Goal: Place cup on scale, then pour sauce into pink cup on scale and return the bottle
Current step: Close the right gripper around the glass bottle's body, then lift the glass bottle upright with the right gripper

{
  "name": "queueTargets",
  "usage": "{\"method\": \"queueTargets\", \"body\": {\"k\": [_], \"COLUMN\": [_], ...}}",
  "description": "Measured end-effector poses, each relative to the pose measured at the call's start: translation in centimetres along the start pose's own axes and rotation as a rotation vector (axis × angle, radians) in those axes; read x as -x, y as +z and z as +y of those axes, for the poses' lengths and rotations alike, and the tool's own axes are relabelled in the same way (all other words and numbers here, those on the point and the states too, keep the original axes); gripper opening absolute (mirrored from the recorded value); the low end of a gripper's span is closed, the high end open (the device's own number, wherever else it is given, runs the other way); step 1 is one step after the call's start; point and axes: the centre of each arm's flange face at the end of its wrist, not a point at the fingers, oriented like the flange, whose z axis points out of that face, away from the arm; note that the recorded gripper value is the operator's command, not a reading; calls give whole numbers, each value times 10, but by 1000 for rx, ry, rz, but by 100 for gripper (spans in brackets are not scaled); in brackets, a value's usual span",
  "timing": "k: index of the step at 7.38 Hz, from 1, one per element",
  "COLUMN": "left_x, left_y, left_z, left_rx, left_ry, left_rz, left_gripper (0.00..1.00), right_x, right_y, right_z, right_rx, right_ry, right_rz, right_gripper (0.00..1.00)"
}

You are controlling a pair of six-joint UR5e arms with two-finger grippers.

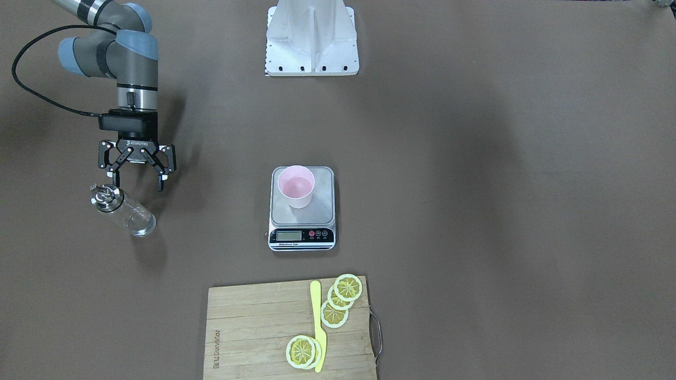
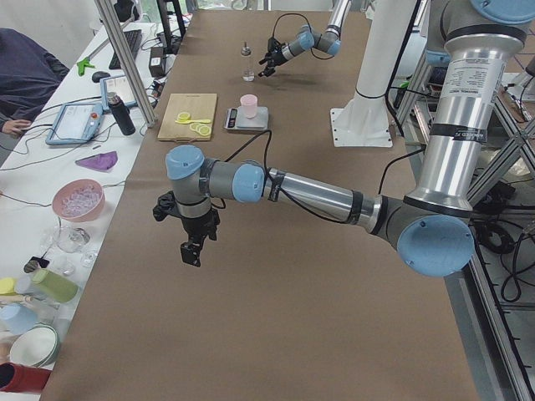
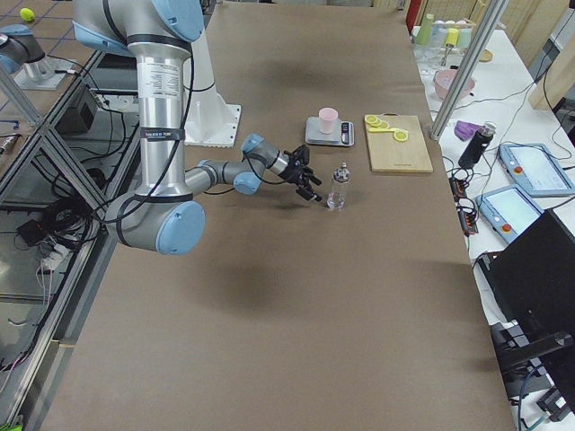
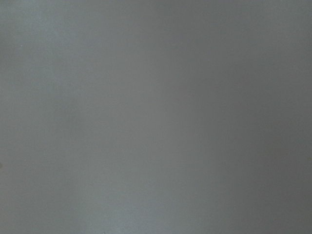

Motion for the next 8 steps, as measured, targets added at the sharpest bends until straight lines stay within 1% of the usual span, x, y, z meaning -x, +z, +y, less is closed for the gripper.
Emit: {"method": "queueTargets", "body": {"k": [3,6,8], "left_x": [0,0,-1], "left_y": [0,0,-2], "left_z": [0,0,-1], "left_rx": [0,0,-3], "left_ry": [0,-1,0], "left_rz": [1,0,-1], "left_gripper": [98,98,98], "right_x": [-3,12,11], "right_y": [12,38,45], "right_z": [-10,-17,-17], "right_rx": [-18,-31,-33], "right_ry": [4,12,13], "right_rz": [24,47,59], "right_gripper": [95,95,95]}}
